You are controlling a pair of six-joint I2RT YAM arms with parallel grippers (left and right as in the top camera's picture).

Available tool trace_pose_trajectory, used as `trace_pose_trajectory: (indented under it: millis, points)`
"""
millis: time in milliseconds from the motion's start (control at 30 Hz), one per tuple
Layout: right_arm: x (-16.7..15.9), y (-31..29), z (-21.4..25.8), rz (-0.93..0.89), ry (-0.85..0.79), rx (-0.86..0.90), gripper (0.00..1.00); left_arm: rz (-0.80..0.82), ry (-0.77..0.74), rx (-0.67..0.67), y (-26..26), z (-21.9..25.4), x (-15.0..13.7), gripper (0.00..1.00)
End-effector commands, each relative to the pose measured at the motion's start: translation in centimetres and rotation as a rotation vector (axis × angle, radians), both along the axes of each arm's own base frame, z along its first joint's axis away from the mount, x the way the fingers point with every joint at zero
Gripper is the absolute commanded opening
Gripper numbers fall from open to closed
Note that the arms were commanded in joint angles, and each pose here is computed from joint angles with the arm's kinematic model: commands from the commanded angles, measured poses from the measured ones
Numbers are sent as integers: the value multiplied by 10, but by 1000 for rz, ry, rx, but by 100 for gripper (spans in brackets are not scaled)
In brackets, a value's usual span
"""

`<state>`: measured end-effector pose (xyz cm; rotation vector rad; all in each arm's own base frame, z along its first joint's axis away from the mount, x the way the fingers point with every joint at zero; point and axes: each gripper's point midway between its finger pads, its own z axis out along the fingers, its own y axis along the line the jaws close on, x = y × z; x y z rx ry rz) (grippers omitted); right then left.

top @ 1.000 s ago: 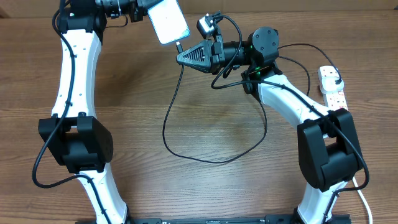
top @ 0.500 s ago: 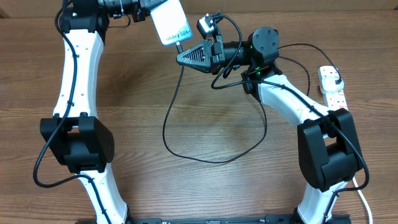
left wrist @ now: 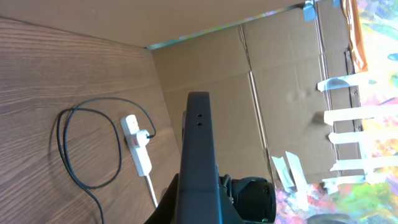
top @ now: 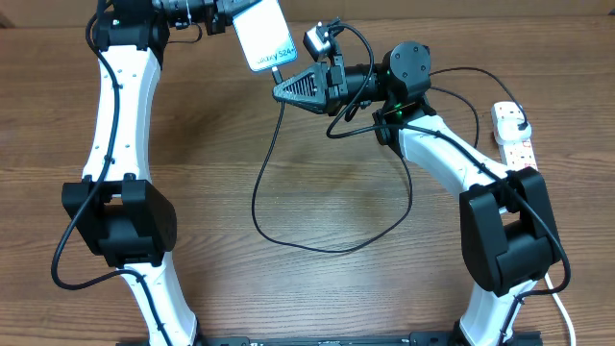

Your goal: Plug charger to phone and switch on socket

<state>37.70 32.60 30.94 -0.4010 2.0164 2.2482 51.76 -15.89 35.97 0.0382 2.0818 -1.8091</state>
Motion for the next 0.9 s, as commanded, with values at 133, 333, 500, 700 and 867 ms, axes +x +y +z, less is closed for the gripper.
trace_pose_trajectory:
  millis: [133,333,500,700,867]
  points:
    - [1,-7,29,-42,-66,37,4,-86,-25,-28,-7,10,-15,4]
    - [1,-7,29,-44,-66,38,4,-85,-26,-27,-7,10,-15,4]
    - [2,-7,29,-48,-65,40,4,-86,-32,-26,-7,10,-15,4]
    - [8,-10,30,-75,-62,46,4,-80,-33,-23,-7,10,-14,4]
    - [10,-10,31,-89,-60,52,4,-59,-32,-15,-6,9,-10,4]
